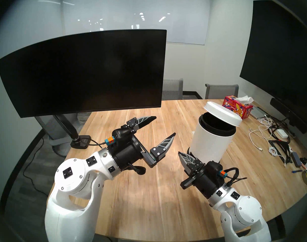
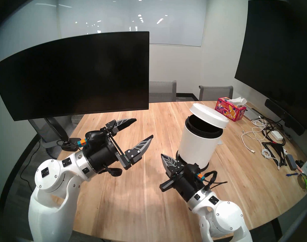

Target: Peel the sticky note off the monitor, open the trash can lid and drop the sticker into the trash can

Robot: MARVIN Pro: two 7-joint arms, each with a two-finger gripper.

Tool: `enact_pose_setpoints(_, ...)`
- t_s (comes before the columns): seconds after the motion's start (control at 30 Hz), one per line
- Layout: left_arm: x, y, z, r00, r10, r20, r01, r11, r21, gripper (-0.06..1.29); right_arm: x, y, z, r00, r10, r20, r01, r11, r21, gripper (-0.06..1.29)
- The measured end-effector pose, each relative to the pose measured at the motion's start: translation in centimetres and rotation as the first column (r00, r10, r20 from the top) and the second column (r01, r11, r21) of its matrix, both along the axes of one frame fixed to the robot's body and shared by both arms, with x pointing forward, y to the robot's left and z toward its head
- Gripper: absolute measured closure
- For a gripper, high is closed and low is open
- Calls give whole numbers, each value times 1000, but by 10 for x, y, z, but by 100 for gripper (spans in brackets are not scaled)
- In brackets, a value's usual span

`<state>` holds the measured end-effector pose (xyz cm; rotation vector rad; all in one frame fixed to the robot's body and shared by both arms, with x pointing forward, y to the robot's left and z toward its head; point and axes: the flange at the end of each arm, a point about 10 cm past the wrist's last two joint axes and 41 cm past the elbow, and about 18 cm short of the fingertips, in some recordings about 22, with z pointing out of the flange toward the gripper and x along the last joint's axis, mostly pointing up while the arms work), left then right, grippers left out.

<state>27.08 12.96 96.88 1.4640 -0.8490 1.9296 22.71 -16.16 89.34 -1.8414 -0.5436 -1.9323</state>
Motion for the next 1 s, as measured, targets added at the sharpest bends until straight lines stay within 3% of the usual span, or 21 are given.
enact_pose_setpoints(0.3, -15, 19, -19, 996, 87, 12, -87, 996, 13, 0, -23, -2, 14, 1000, -1, 30, 1, 1000, -5, 125)
enact_pose_setpoints(0.63, -36, 33, -34, 983, 174, 53, -173, 985, -23, 0, -41, -13, 10, 998, -38, 45, 39, 999, -22, 125)
enact_pose_setpoints(1.0, -63, 34, -42, 967, 237, 97, -229, 969, -88, 0, -52, -18, 9, 994, -83, 76, 83, 997, -2, 125)
